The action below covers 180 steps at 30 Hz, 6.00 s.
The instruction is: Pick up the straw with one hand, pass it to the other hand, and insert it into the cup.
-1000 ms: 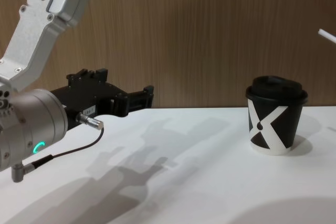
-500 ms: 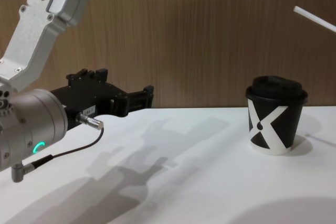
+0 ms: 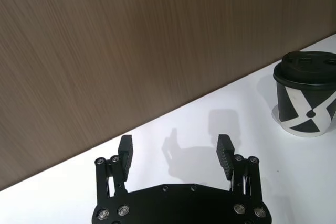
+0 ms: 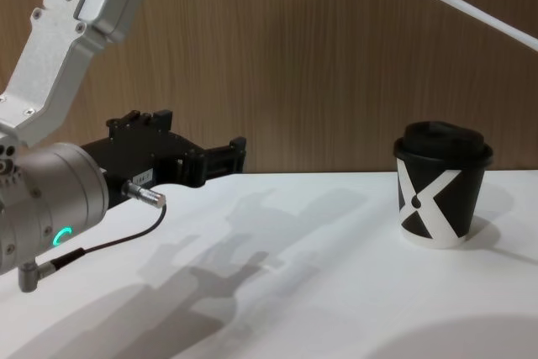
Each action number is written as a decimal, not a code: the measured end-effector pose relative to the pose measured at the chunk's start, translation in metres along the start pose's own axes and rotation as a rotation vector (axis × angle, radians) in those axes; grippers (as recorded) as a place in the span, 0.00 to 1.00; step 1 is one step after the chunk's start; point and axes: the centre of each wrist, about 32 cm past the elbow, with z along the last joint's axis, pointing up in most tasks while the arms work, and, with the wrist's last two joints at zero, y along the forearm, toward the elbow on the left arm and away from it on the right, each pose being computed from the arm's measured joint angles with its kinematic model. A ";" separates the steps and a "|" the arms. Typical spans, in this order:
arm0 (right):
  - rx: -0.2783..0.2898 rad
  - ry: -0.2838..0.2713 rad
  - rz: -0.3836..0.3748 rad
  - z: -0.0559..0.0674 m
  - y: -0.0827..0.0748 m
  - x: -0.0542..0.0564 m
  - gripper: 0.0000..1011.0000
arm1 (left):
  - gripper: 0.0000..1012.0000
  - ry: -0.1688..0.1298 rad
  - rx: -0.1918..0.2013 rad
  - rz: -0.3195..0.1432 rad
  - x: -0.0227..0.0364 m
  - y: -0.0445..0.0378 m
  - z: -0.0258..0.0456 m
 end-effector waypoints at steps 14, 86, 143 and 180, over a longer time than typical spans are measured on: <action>0.087 0.043 0.098 0.004 0.017 0.002 0.00 | 0.99 0.000 0.000 0.000 0.0000 0.0000 0.0000; 0.131 0.078 0.152 0.009 0.029 -0.001 0.00 | 0.99 0.231 0.021 -0.289 0.0329 -0.0220 0.0114; 0.131 0.078 0.152 0.009 0.029 -0.001 0.00 | 0.99 0.811 -0.129 -0.753 0.0233 -0.0598 0.0194; 0.131 0.078 0.152 0.009 0.029 -0.001 0.00 | 0.99 0.942 -0.232 -0.798 -0.0039 -0.0871 0.0226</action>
